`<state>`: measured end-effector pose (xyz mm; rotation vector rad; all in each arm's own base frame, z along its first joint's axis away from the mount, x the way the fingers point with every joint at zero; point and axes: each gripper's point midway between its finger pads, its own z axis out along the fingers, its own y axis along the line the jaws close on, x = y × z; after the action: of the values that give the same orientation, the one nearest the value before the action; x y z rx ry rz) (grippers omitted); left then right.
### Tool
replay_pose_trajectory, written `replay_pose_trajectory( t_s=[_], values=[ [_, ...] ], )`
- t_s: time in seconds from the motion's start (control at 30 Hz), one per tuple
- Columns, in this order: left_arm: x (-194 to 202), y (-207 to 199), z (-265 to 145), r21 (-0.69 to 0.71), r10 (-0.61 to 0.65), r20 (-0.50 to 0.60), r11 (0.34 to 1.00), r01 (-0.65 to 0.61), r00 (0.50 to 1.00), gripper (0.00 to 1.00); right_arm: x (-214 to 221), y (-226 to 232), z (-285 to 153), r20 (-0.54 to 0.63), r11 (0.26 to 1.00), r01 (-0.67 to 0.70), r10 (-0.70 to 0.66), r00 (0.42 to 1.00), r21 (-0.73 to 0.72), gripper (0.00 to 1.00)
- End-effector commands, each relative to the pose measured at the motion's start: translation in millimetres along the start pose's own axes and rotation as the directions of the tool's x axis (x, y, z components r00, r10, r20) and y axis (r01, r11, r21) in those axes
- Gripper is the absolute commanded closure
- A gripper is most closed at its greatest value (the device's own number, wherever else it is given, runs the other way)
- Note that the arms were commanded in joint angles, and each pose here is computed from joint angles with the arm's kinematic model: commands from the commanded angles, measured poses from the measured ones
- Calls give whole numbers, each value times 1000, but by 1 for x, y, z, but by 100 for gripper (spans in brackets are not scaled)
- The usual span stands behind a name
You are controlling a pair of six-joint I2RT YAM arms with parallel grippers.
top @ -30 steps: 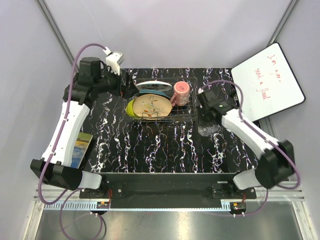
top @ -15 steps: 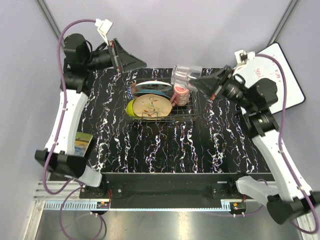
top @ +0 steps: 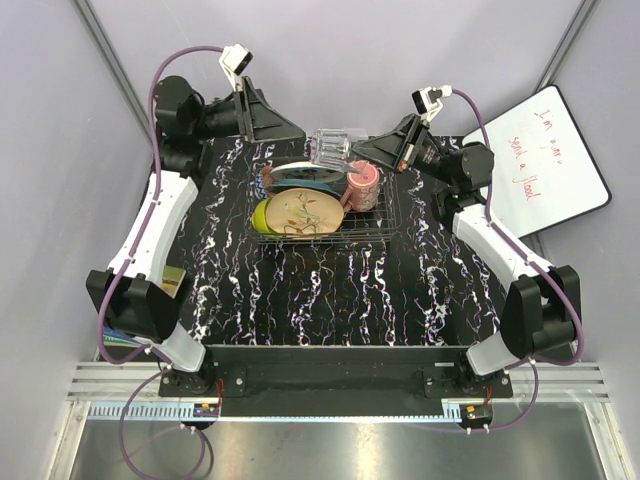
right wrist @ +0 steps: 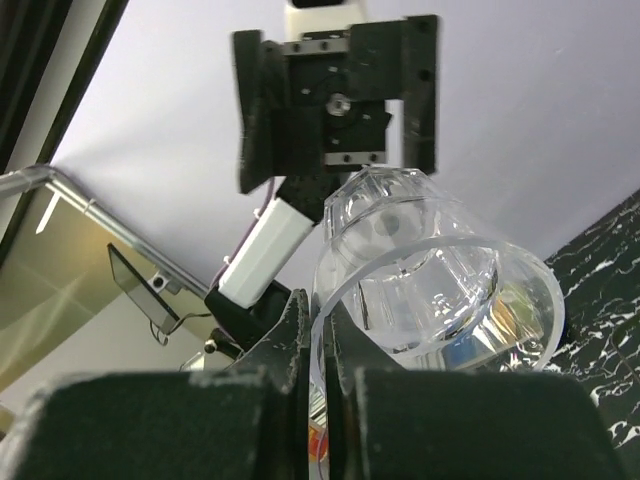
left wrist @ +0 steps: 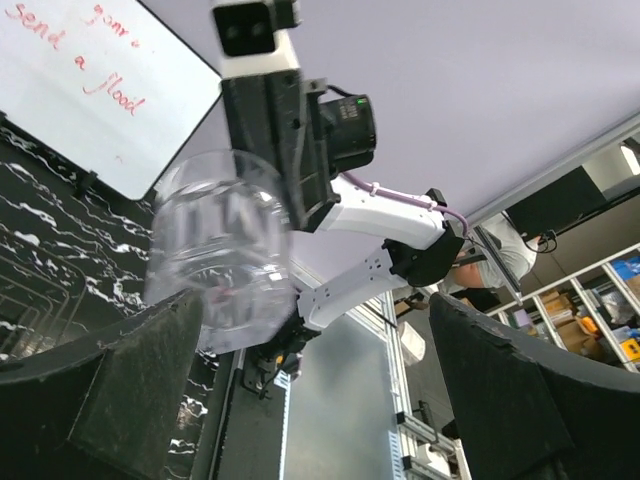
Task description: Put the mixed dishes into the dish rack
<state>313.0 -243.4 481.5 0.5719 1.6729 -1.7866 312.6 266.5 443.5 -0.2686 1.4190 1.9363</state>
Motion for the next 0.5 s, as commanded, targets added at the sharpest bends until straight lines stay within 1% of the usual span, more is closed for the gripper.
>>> replay_pose_trajectory(
  t_s=[0.0, 0.03, 0.07, 0.1, 0.13, 0.27, 0.47],
  values=[
    [12, 0, 1, -28, 49, -13, 998, -49, 999, 1, -3, 61, 1, -5, 977, 142, -144, 990, -157, 100],
    [13, 7, 1, -47, 48, -11, 998, -48, 999, 1, -4, 61, 1, -4, 977, 141, -144, 990, -157, 100],
    [11, 14, 2, -75, 85, 6, 994, -85, 996, 1, -3, 61, 1, -7, 978, 142, -145, 989, -156, 100],
    [13, 18, 3, -92, 68, 6, 993, -68, 998, 1, -3, 60, 1, -9, 978, 140, -143, 990, -153, 100],
    [11, 21, 5, -106, 77, 19, 992, -75, 997, 1, -2, 59, 1, -10, 979, 136, -139, 990, -150, 100],
    [11, 18, 20, -96, 110, 7, 989, -109, 994, 1, -6, 56, 3, -5, 979, 132, -135, 991, -157, 100],
    [17, 18, 38, -79, 105, -16, 991, -106, 994, 1, -11, 49, 8, -4, 979, 117, -119, 993, -167, 100]
  ],
)
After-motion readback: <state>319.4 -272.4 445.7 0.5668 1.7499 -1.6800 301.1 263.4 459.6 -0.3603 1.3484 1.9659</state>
